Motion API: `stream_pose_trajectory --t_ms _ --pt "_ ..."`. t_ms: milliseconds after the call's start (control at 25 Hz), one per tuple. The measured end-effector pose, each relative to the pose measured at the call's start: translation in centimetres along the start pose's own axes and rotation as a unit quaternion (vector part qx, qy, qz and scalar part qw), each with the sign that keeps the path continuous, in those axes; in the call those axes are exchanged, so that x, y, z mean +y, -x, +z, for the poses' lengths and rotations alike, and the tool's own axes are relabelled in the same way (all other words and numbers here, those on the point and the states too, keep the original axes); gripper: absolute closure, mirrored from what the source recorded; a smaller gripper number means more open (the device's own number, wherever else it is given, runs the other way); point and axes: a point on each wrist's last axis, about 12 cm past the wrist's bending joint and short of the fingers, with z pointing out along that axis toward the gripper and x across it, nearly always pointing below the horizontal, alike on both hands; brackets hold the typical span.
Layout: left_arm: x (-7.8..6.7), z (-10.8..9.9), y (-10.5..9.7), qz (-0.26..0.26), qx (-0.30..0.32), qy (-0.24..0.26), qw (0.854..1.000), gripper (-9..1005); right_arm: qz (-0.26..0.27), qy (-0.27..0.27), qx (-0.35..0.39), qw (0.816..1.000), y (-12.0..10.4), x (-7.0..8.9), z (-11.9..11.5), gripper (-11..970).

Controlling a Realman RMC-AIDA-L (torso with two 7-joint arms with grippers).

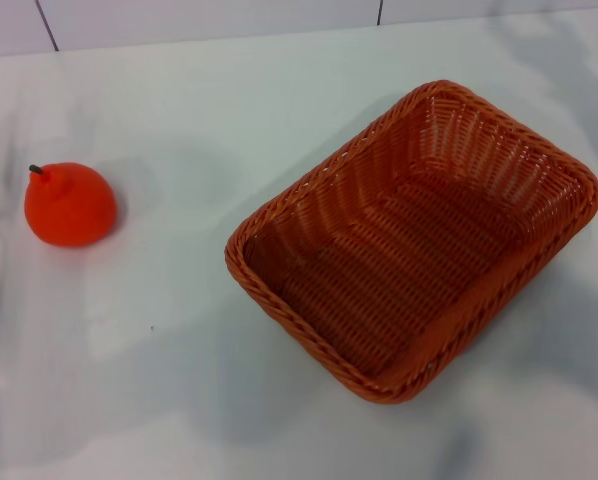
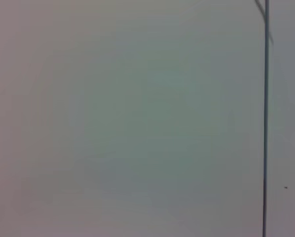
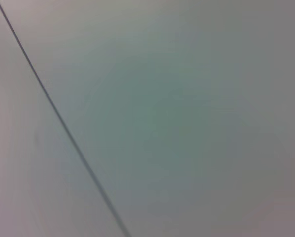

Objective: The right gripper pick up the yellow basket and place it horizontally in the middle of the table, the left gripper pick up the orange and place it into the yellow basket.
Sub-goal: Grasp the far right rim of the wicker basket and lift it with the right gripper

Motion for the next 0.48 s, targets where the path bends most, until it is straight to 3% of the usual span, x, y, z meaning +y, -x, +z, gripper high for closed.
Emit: stream_pose_trajectory --t_ms 240,480 --pt "-0.1 0.2 -0.1 0.0 0.008 0.0 1.0 88 0.102 -0.031 -0.131 0.986 -3.4 -0.6 2.6 15" --pt "0.0 0.3 -0.3 0.001 0.017 0.0 1.0 89 0.12 -0.014 -0.281 0.952 -4.4 -1.4 5.1 15"
